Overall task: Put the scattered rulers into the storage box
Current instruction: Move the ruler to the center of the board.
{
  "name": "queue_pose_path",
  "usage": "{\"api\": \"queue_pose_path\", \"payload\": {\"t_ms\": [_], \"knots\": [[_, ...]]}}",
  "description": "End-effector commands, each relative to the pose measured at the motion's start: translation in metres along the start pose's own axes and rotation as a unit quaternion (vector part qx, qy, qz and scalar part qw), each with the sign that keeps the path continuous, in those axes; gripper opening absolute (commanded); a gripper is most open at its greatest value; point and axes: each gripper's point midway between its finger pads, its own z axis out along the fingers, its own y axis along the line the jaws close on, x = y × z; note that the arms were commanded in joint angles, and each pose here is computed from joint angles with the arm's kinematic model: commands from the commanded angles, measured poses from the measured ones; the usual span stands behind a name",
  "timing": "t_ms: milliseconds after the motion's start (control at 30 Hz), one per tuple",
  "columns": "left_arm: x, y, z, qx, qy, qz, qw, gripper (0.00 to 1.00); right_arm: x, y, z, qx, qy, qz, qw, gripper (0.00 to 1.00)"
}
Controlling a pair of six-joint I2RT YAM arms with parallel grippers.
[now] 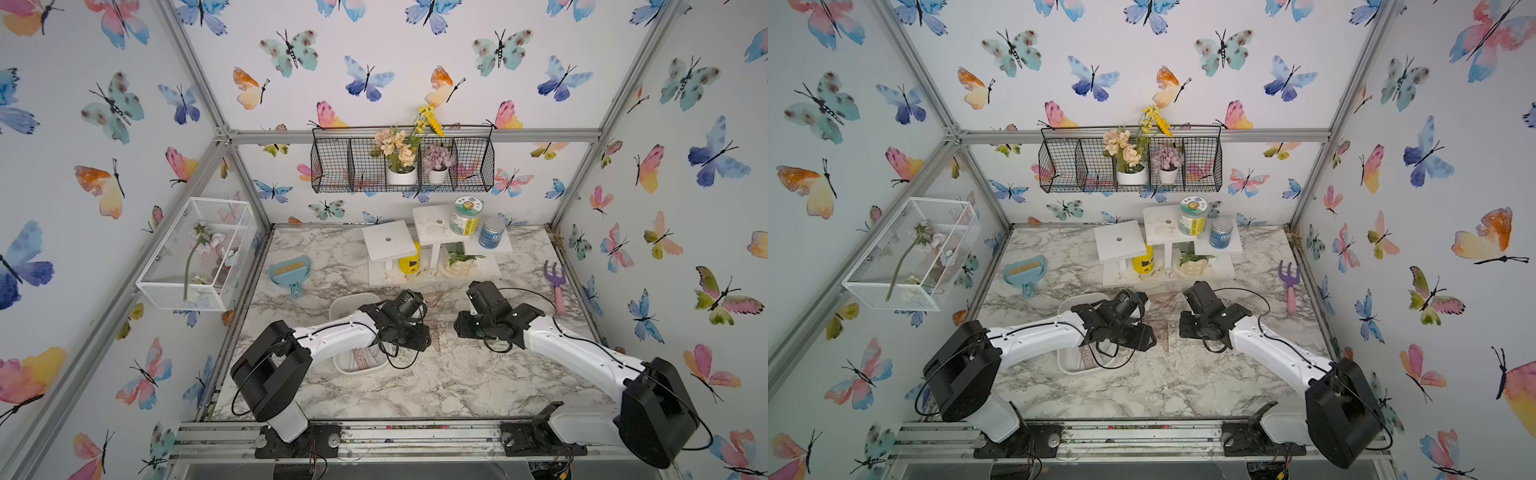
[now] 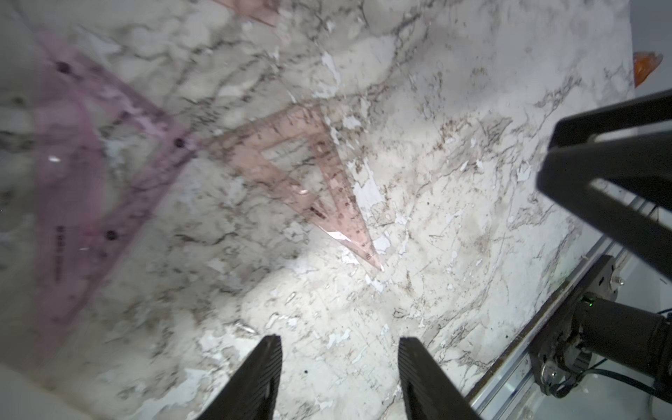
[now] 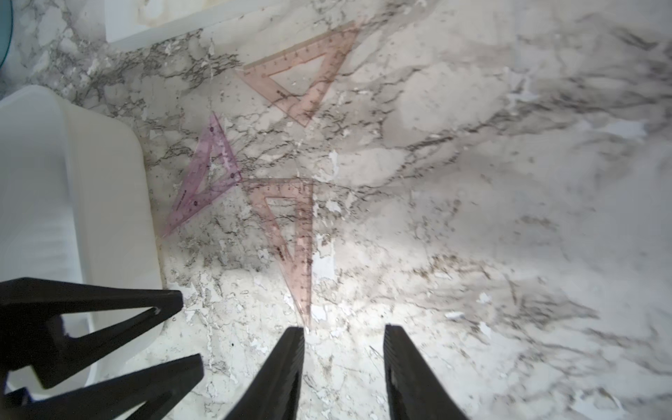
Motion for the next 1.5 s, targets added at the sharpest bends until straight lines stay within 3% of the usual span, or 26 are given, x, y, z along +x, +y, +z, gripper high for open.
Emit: {"api": "queue_pose_path", "payload": {"t_ms": [0, 200, 533, 1000, 1467], "knots": [[0.003, 0.027, -0.009, -0.037, -0.002, -0.018, 0.999, 0.57, -0.006, 0.036, 0.010, -0.074, 0.024, -0.040, 0.996, 0.41], [0.003, 0.040, -0.026, -0.040, -0.020, -0.033, 0.998, 0.57, 0.001, 0.058, 0.034, -0.108, 0.057, -0.043, 0.992, 0.41], [-0.019, 0.017, -0.071, -0.021, -0.070, -0.020, 0.997, 0.58, 0.002, 0.082, 0.062, -0.120, 0.063, -0.046, 0.990, 0.47], [-0.019, 0.015, -0.083, -0.018, -0.080, -0.021, 0.996, 0.58, 0.013, 0.053, 0.098, -0.049, 0.077, -0.016, 0.996, 0.49], [-0.017, 0.013, -0.075, -0.009, -0.073, -0.023, 0.997, 0.57, 0.030, 0.011, 0.095, 0.014, 0.059, 0.030, 0.998, 0.54]]}}
